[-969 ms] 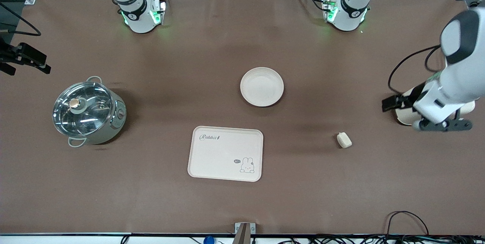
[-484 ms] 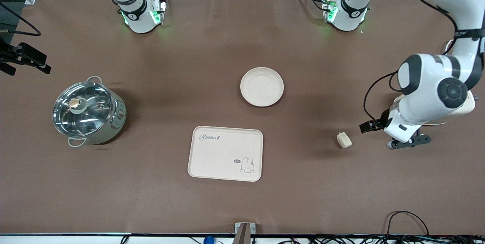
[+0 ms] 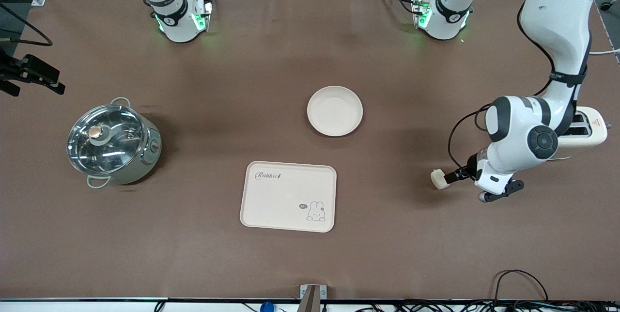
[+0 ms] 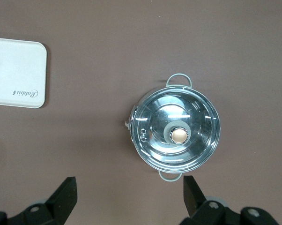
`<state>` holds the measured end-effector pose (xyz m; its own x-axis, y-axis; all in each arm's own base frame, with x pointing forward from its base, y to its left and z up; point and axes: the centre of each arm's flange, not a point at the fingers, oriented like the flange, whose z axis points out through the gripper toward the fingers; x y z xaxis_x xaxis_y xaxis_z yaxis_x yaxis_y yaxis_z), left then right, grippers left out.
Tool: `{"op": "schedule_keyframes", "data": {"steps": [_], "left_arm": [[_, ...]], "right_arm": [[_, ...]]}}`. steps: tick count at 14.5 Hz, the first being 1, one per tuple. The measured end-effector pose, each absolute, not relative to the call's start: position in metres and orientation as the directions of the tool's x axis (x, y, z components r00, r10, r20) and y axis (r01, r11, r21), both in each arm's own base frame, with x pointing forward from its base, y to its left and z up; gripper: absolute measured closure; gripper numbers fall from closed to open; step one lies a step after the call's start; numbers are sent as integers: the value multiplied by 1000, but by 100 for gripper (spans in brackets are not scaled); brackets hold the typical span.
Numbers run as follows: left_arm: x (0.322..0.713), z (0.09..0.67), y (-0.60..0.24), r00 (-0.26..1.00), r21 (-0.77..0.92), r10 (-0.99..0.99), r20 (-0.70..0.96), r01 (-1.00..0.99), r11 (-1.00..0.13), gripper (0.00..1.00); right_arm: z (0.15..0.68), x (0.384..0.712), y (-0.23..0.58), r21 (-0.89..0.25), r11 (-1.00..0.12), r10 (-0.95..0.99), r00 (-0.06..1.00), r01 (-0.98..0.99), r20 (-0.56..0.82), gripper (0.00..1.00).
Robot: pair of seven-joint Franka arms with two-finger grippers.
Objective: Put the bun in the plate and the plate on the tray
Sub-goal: 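Reach the left gripper down to the white bun, then close the left gripper on the white bun, then carry the bun with the left gripper over the white plate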
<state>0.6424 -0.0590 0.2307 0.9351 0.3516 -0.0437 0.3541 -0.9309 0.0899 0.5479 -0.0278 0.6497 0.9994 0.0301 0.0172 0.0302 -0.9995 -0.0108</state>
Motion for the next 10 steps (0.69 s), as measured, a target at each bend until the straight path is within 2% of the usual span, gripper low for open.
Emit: {"op": "schedule_keyframes", "data": {"steps": [6,8,9,10], "left_arm": [[643,200,-77,910,129,408,-78,415,-901,11],[642,194,-76,908,126,410,-86,418,-900,24],[642,191,-76,908,125,410,-89,419,-899,24],[642,189,-76,907,124,410,-91,419,-899,30]], "right_arm": [[650,548,-28,-11,-999,30,999,30,17,0],[650,548,-28,-11,-999,30,999,30,17,0],[650,548,-28,-11,-999,30,999,30,17,0],[650,548,-28,-11,-999,30,999,30,17,0]]}}
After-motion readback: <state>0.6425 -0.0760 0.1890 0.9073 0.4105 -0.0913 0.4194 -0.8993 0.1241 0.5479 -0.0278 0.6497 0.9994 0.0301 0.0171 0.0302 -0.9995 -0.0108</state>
